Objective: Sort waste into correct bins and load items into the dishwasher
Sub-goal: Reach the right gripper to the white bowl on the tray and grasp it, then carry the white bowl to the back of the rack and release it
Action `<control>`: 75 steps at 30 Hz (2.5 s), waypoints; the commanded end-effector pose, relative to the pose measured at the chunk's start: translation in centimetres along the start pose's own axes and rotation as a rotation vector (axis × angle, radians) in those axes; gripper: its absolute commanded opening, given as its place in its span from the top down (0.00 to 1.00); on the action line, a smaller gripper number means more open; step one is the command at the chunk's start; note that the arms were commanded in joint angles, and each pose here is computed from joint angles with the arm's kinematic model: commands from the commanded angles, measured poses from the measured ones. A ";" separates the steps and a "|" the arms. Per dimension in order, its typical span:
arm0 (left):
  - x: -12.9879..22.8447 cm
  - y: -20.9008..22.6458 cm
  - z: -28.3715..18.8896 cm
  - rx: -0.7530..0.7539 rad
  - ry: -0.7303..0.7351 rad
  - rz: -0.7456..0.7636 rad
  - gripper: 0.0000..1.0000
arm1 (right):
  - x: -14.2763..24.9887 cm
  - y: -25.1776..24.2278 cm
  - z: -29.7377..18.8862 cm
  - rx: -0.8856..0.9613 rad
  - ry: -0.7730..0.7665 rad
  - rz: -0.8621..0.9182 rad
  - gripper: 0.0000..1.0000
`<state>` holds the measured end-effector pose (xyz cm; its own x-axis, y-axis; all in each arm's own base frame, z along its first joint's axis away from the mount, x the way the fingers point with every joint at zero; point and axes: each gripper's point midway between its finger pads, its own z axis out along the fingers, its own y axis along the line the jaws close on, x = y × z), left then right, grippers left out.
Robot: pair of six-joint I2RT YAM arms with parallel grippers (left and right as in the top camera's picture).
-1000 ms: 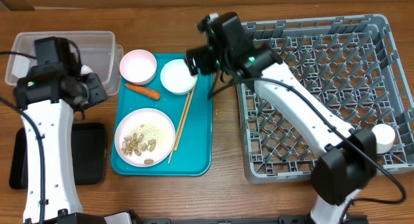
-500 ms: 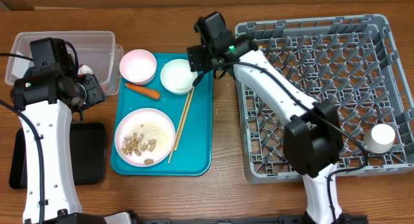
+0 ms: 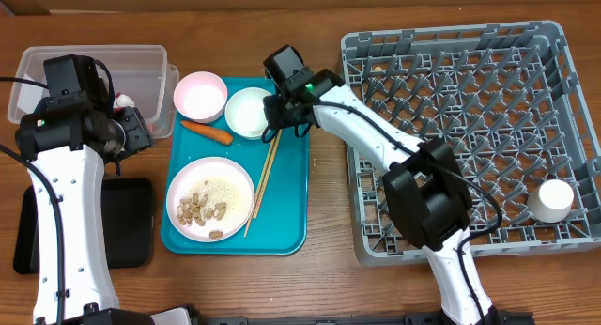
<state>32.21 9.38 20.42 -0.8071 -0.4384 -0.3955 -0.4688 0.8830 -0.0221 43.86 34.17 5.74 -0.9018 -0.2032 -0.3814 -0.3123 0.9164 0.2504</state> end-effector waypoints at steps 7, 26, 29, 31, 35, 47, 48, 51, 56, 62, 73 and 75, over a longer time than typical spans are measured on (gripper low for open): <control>-0.2 0.2 -0.6 0.001 -0.018 0.004 0.35 | -0.2 -1.2 0.3 0.043 -0.004 0.045 0.66; -0.2 0.2 -0.6 0.001 -0.020 0.003 0.34 | -1.0 0.4 1.2 -0.051 -0.026 0.060 0.95; -0.2 0.2 -0.6 0.001 -0.019 0.003 0.34 | -2.0 -0.4 0.4 -0.041 -0.040 0.075 0.96; -0.2 0.2 -0.6 0.001 -0.019 0.003 0.34 | -3.1 -1.3 -1.0 -0.012 -0.054 0.090 0.96; -0.3 0.2 -0.6 0.001 -0.021 0.003 0.34 | -7.1 -3.1 -7.5 0.066 -0.153 0.102 0.96; -0.7 0.0 -0.6 0.006 -0.038 0.002 0.34 | -5.6 -25.3 -34.8 1.187 -0.438 0.384 0.96; -0.7 0.0 -0.6 0.007 -0.041 0.001 0.34 | -4.6 -26.7 -36.2 1.285 -0.454 0.428 0.96; -0.8 0.0 -0.7 0.007 -0.044 -0.006 0.34 | -0.4 -31.9 -39.5 1.513 -0.517 0.647 0.96; -0.8 -0.3 -0.7 0.023 -0.040 -0.006 0.34 | 4.2 -38.7 -39.6 1.724 -0.392 0.689 0.96; -0.6 -0.8 -0.7 0.051 -0.033 -0.005 0.35 | 8.0 -43.7 -33.7 1.672 -0.220 0.719 0.96; -0.5 -1.2 -0.7 0.075 -0.024 -0.004 0.35 | 4.8 -36.8 -23.2 1.349 -0.237 0.597 0.95; -0.5 -1.1 -0.7 0.075 -0.024 -0.005 0.35 | 4.7 -35.8 -22.7 1.335 -0.223 0.568 0.95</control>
<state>32.84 8.64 20.56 -0.8044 -0.4383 -0.4011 -0.4495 0.8904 -0.0715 44.04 -9.03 15.71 -0.6782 0.2272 -0.6989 0.7080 0.4571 -0.5384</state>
